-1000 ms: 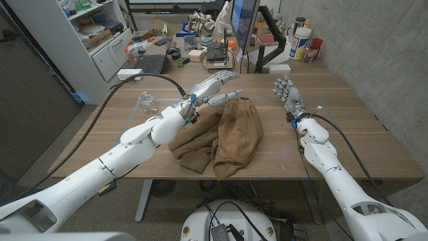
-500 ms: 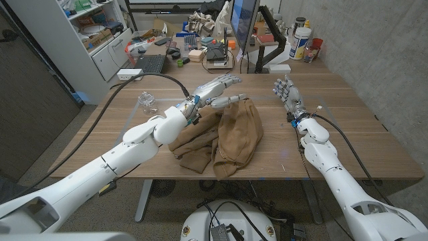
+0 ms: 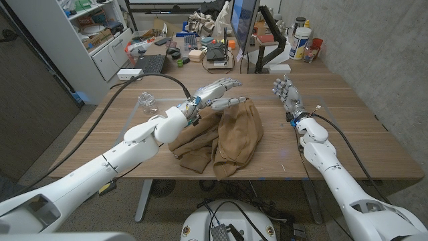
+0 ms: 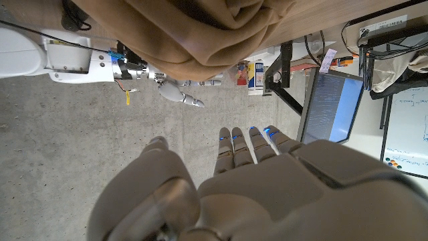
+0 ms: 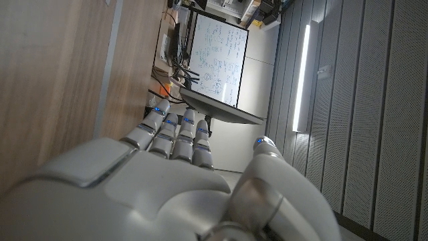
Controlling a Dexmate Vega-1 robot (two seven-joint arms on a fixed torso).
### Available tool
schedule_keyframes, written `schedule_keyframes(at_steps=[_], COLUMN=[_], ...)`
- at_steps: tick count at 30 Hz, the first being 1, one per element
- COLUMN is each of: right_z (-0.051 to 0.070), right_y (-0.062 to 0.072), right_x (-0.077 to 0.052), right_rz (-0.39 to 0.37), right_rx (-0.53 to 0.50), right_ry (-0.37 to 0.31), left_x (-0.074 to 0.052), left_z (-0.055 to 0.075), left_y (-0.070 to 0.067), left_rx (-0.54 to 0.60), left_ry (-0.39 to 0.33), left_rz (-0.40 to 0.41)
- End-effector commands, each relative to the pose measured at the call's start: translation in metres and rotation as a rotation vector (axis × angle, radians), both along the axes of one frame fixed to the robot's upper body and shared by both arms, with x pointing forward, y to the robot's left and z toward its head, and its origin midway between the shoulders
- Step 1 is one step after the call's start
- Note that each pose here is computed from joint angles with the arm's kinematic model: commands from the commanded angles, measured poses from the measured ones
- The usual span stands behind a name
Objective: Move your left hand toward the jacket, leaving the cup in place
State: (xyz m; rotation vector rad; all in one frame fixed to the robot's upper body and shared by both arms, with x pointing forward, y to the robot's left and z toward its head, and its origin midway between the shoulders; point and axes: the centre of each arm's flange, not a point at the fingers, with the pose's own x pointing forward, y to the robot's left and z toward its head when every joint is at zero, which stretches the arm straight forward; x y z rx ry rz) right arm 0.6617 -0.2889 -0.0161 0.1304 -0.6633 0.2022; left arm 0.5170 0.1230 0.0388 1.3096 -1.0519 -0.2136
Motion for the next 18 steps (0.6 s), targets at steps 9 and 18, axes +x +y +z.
schedule_keyframes(at_steps=[9, 18], right_z=[0.004, 0.006], right_y=[0.002, 0.002], right_x=[0.004, 0.007], right_rz=[0.006, 0.007], right_rx=[-0.013, -0.019], right_ry=[-0.017, -0.026], left_x=[0.008, 0.012], left_z=[-0.012, -0.017], left_y=[-0.004, -0.009], left_rx=[0.022, 0.043], left_ry=[0.025, 0.027], left_rz=[0.008, 0.012])
